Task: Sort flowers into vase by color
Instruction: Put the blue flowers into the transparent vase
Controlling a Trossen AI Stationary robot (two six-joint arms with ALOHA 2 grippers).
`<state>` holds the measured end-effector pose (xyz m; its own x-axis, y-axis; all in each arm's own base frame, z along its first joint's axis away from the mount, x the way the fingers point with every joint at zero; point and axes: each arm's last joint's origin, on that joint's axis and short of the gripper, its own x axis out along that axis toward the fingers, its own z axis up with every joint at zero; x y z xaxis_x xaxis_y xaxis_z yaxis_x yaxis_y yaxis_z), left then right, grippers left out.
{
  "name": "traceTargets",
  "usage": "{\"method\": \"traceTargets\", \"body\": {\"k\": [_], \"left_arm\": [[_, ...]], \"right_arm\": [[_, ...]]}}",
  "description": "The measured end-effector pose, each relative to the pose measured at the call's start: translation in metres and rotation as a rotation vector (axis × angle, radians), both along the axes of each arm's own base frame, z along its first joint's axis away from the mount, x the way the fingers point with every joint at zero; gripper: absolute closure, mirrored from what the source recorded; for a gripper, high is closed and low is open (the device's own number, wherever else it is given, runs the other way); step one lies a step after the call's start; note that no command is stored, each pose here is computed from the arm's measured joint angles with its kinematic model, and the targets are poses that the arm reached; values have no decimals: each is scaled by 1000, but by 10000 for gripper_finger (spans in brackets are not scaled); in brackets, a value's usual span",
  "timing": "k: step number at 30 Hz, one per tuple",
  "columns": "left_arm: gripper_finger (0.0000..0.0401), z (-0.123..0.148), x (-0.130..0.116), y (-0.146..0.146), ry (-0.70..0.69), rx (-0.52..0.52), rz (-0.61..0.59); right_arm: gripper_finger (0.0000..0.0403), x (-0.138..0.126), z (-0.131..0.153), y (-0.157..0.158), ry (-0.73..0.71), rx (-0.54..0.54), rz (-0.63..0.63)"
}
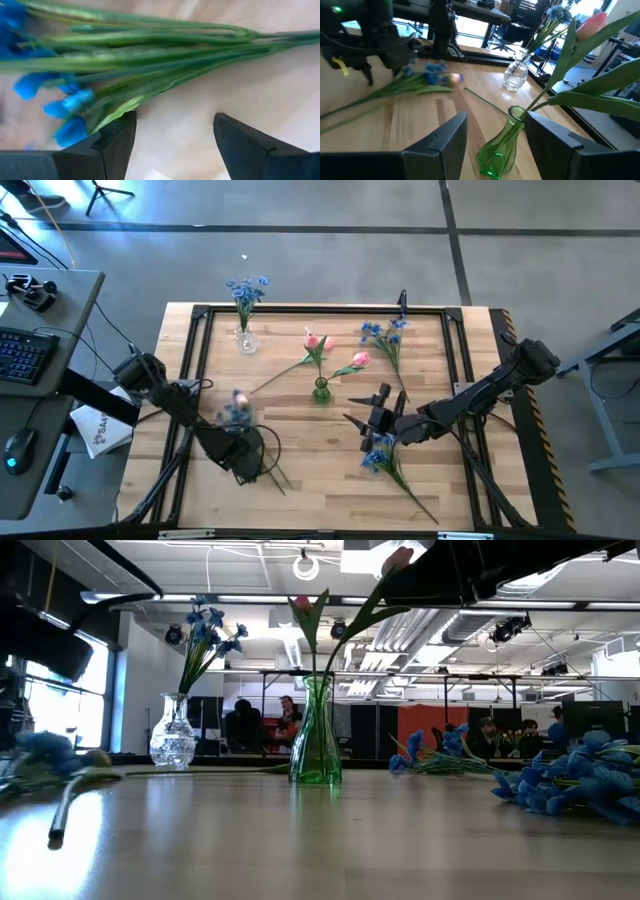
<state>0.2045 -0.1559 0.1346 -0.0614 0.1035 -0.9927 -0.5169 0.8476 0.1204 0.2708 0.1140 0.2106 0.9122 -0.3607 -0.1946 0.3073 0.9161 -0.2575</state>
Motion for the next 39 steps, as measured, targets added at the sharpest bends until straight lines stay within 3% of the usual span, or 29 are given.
{"method": "traceTargets", "body": {"k": [5,8,12,17,22,26,32,39], "left_arm": [[153,1,5,20,-12,212,-199],[153,10,1,35,73,386,-212],[153,32,-4,37,119,498,-148],[153,47,-11,31,26,429,46],[153,58,-16,34,-106,388,428],[153,58,-20,42,-208,363,602],[153,32,-22,61,-308,252,752],[154,3,-24,88,-312,234,832]], "right_arm": [[209,0,0,0,5,2,12],[209,0,0,0,3,6,11],[209,0,-1,0,-3,28,6],[209,-1,-4,0,17,53,-2],[209,-2,-9,-1,46,80,-16],[209,-3,-10,-1,63,75,-16],[209,-4,-12,-1,79,64,-16],[209,-4,-12,-2,87,55,-14]]}}
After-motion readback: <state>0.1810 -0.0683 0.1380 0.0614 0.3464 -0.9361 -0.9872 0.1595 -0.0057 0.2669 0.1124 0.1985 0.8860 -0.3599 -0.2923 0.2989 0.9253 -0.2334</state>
